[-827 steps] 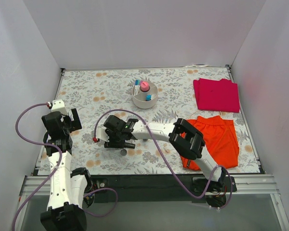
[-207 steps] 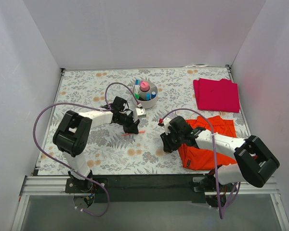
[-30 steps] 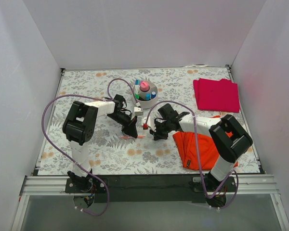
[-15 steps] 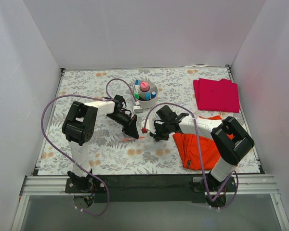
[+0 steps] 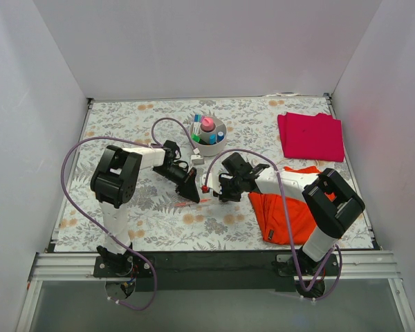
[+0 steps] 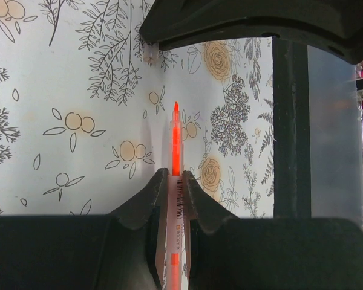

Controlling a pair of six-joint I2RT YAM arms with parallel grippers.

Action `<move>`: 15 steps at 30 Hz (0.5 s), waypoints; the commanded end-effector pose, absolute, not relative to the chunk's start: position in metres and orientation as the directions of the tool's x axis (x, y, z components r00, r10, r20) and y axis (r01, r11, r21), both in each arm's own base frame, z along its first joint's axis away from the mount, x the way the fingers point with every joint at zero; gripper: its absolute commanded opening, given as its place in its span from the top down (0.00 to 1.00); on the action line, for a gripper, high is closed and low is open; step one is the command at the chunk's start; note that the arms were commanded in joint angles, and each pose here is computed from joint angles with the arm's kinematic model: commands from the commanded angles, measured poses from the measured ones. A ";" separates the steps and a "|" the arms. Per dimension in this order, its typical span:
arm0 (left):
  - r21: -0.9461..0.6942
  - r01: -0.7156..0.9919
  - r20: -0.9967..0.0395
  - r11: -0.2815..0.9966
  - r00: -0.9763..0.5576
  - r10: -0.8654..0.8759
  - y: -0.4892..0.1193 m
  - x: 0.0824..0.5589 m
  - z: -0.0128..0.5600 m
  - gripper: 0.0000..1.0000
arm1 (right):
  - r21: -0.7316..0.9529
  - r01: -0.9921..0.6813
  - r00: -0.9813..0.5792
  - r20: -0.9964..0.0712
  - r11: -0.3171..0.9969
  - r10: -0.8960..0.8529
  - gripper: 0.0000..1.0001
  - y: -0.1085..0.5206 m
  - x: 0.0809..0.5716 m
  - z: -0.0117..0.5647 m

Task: Sort the stationery into containers
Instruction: Close the pen cap on the pen.

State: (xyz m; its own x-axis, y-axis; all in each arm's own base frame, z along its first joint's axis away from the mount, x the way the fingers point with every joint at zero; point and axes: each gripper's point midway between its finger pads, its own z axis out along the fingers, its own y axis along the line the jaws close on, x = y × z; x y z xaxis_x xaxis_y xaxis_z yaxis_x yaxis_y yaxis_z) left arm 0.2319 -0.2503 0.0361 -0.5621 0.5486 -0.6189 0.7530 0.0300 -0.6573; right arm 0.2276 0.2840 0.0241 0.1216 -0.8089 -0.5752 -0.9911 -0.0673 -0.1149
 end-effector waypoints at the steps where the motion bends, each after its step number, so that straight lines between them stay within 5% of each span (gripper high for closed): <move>1: -0.651 0.759 -0.645 0.007 -0.558 0.523 -0.256 0.234 0.041 1.00 | -0.159 -0.985 0.148 -0.605 -0.063 -0.782 0.99 0.297 0.235 0.039; 15: -0.669 0.742 -0.614 0.045 -0.585 0.530 -0.257 0.240 0.035 1.00 | -0.178 -0.980 0.184 -0.660 -0.086 -0.729 0.99 0.324 0.235 0.062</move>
